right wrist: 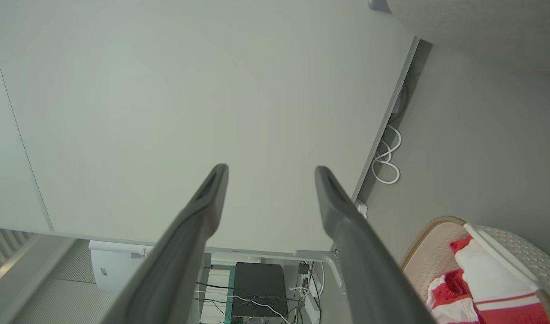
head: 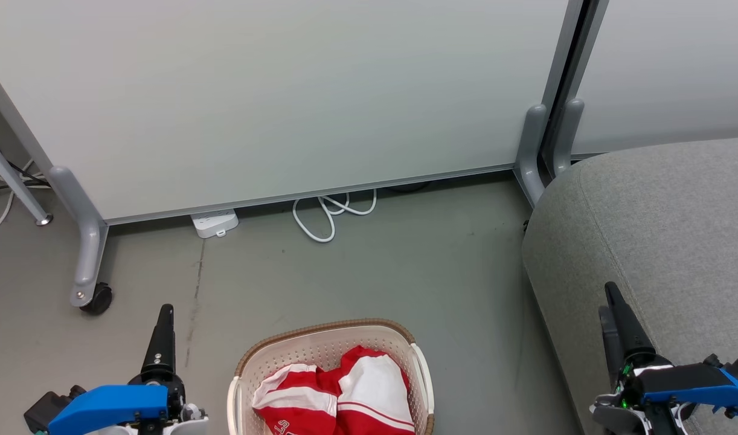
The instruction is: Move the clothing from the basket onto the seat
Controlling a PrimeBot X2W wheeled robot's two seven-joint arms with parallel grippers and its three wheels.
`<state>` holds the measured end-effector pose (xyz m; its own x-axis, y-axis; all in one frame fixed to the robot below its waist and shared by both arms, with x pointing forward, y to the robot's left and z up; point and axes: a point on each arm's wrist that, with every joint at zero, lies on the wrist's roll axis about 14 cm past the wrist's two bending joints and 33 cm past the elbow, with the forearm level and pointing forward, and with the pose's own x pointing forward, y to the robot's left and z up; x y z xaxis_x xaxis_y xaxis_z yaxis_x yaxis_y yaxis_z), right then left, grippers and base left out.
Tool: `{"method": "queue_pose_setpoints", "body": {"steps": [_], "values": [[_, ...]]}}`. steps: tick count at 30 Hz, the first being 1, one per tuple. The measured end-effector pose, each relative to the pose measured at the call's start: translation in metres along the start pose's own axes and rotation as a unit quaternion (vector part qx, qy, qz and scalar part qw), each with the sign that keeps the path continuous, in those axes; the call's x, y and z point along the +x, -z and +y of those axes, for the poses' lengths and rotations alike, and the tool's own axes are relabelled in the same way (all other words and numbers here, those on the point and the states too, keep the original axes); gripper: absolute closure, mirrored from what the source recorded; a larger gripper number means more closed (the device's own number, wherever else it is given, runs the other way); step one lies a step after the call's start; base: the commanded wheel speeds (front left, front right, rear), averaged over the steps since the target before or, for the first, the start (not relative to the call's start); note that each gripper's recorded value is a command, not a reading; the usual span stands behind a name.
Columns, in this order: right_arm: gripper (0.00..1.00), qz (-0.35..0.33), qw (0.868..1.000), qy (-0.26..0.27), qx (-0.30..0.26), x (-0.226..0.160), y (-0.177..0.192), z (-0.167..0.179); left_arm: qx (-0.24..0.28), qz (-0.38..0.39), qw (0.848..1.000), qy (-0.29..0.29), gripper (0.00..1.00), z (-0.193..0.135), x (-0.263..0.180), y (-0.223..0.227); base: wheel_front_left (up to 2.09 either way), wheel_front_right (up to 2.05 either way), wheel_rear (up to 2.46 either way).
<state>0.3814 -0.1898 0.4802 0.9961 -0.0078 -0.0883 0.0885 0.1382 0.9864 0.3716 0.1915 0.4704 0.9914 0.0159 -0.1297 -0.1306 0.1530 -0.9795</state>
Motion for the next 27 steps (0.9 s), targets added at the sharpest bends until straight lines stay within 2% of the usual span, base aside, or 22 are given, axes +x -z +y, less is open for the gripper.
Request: {"method": "queue_pose_setpoints", "body": {"steps": [10,27], "values": [[0.0,0.004,0.992,-0.003,-0.125,0.002,0.006,0.003,0.109,-0.002,0.994,0.004,0.0,-0.006,0.001,0.005,0.0,0.0,0.0],[0.0,0.012,0.96,-0.02,-0.281,0.007,0.015,0.01,0.258,-0.01,0.966,0.014,0.0,-0.012,0.002,0.008,0.0,0.0,0.0]]}}
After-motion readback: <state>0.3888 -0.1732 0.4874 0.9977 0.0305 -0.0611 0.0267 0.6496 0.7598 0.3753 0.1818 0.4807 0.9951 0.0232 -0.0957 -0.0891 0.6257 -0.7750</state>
